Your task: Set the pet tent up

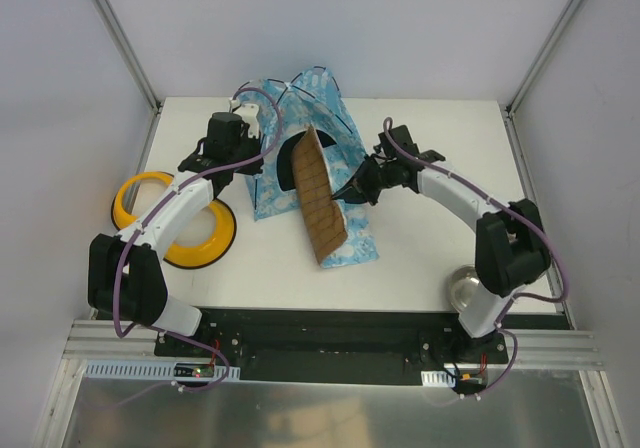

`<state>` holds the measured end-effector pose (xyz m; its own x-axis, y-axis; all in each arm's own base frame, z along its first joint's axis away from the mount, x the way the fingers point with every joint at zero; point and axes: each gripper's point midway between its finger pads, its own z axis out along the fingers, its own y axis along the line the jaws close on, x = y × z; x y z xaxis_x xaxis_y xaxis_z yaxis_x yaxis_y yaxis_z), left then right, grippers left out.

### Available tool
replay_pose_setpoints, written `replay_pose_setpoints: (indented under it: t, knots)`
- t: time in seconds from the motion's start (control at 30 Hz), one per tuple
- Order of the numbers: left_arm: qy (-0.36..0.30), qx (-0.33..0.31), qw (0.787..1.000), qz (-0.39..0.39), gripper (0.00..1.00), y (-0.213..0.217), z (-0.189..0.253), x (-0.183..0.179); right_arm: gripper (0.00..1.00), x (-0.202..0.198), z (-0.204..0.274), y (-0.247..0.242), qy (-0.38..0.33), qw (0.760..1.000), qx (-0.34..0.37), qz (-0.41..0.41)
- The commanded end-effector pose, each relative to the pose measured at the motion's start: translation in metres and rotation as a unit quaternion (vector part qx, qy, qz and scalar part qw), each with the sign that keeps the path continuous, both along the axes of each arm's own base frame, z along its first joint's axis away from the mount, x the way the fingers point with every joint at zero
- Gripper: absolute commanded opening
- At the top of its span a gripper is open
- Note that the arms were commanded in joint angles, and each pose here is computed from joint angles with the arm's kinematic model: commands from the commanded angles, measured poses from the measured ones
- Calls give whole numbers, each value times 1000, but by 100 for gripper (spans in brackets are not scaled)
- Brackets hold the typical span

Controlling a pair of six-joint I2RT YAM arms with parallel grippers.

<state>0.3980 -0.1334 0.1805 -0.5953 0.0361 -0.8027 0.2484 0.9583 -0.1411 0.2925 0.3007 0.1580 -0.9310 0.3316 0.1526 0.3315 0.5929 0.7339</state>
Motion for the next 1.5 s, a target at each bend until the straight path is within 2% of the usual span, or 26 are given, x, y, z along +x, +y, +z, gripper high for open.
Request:
replay_pose_setpoints:
  t: [0.0, 0.23, 0.5, 0.7, 0.77, 0.87, 0.97, 1.13, 1.2, 1.37, 1.47]
  knots:
    - [-26, -19, 999, -5, 0, -5, 22, 9, 0, 35, 7, 23, 34, 998, 30, -52]
    - [-27, -30, 999, -13, 0, -11, 26, 11, 0, 48, -15, 43, 56, 996, -8, -76]
    - [-24, -43, 998, -27, 0, -18, 25, 13, 0, 56, -42, 53, -1, 991, -115, -69]
    - [-21, -48, 998, -35, 0, -22, 23, 14, 0, 56, -73, 44, 5, 982, -177, -63]
    - [-20, -50, 998, -41, 0, -25, 22, 14, 0, 58, -79, 42, -13, 978, -200, -49]
    - [-15, -53, 998, -43, 0, -26, 20, 15, 9, 64, -75, 41, -84, 971, -225, -25]
    - [-15, -50, 998, -41, 0, -25, 19, 16, 25, 75, -51, 38, -192, 949, -251, -15]
    - [-16, -47, 998, -42, 0, -25, 19, 17, 34, 90, -18, 40, -315, 916, -245, -27]
    - [-15, -48, 998, -43, 0, -26, 18, 18, 35, 96, -12, 40, -345, 904, -252, -32]
    - [-17, -48, 997, -50, 0, -28, 20, 18, 34, 109, -12, 42, -365, 892, -261, -45]
    - [-14, -49, 997, -54, 0, -29, 19, 17, 49, 118, -7, 41, -387, 881, -265, -63]
